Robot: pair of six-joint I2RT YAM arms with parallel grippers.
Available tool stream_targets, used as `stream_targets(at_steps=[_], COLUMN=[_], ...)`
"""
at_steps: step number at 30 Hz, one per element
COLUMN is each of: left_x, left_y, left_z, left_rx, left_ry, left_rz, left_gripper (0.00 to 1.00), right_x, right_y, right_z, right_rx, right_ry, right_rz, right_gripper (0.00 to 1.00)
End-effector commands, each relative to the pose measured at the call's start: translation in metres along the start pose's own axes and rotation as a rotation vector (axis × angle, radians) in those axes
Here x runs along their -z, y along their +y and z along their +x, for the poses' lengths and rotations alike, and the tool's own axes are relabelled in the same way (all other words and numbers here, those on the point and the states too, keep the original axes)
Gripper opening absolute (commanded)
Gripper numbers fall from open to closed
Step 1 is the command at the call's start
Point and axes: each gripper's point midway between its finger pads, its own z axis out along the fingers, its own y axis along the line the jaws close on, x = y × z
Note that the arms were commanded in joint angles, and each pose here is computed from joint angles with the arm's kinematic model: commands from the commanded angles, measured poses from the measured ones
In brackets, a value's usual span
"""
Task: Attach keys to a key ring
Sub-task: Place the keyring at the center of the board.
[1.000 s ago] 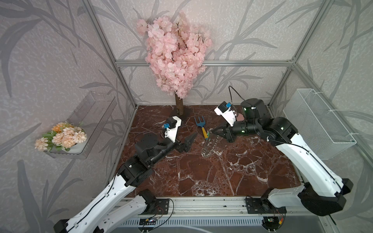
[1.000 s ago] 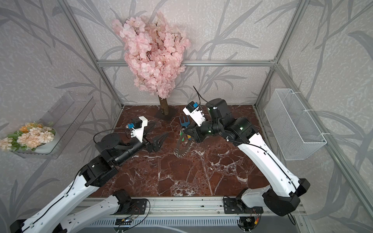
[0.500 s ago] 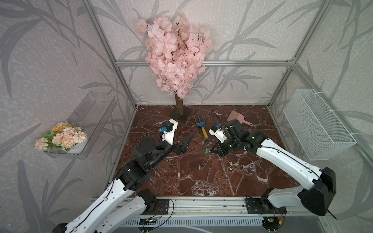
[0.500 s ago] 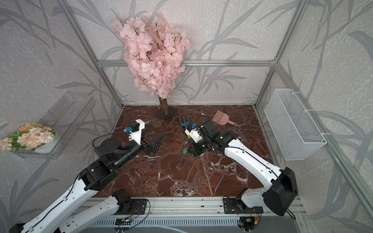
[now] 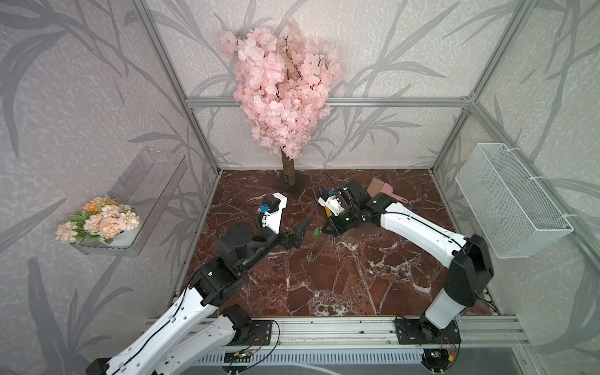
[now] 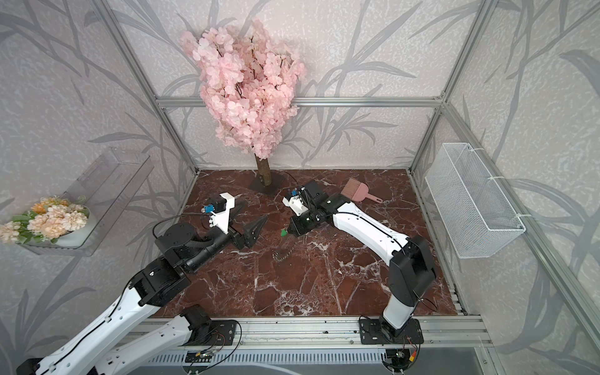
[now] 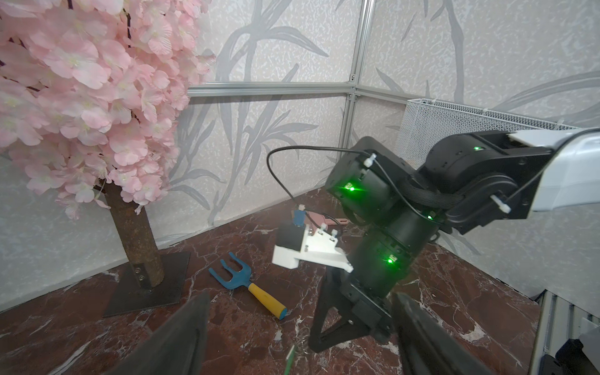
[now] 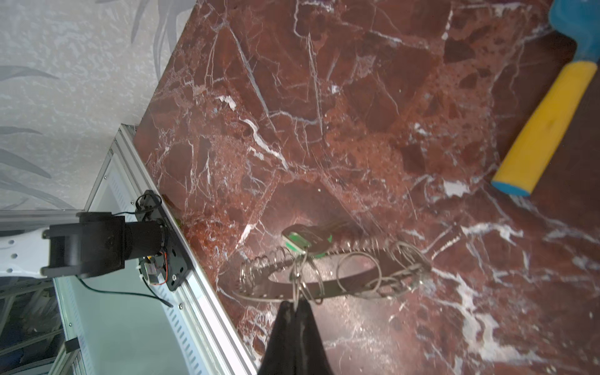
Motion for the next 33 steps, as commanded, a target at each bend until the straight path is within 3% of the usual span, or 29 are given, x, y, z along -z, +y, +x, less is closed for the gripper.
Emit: stream_targets(at_steps=[1,3,4,5,6,9,10,14,16,17,21,26,30,33], left_x=[0.001,0.002,0.001,0.001,-0.001,-0.004,-0.005,-0.01,-0.015,-0.018,-0.026,-0.009,0.023,-0.001], left_y=[0.001,0.0,0.0,-0.001,-0.001,-0.003,-0.003,-0.002,0.0,0.003,0.008,0.001,-0.021,0.014], left_z=[-0.006,-0.006,-0.005,-0.004,-0.001,0.004,0.005,0.009,0.011,0.011,-0.004,-0.047,-0.07,-0.066], left_rx=[0.016,0.021,0.023,0.024,0.024,0.03,0.03,0.033,0.019,0.0,-0.065,-0.076,-0.173,-0.074], left_ry=[-0.034,-0.036,-0.035,-0.036,-0.032,-0.021,-0.018,-0.019,-0.017,-0.015,0.01,-0.118,-0.382,-0.334], left_rz=[-0.003,0.003,0.006,0.013,0.016,0.024,0.026,0.026,0.011,-0.008,-0.053,-0.02,0.096,-0.096], left_gripper=[0.89,0.89,0.89,0.89,0.89,0.89,0.89,0.89,0.91,0.99,1.0,1.0,1.0,1.0], right_x=[-0.002,-0.01,-0.015,-0.023,-0.02,-0.013,-0.007,0.041,0.069,0.082,0.122,0.138,0.14,0.14], right_y=[0.016,0.011,0.006,-0.002,-0.006,-0.021,-0.025,-0.034,-0.036,-0.038,-0.052,-0.042,-0.042,-0.044], right_z=[-0.021,-0.009,0.001,0.018,0.034,0.083,0.098,0.124,0.122,0.119,0.095,0.051,0.013,-0.019], right_rx=[0.052,0.058,0.05,0.033,0.016,-0.068,-0.101,-0.15,-0.131,-0.119,-0.103,-0.038,-0.016,0.047], right_ry=[-0.043,-0.039,-0.033,-0.018,-0.031,-0.086,-0.116,-0.289,-0.377,-0.42,-0.549,-0.569,-0.601,-0.725], right_rz=[-0.058,-0.06,-0.059,-0.057,-0.05,-0.022,-0.014,0.073,0.131,0.164,0.314,0.358,0.403,0.414], right_gripper=[0.0,0.0,0.08,0.28,0.4,0.64,0.98,0.99,0.99,0.99,0.99,0.99,0.99,0.99])
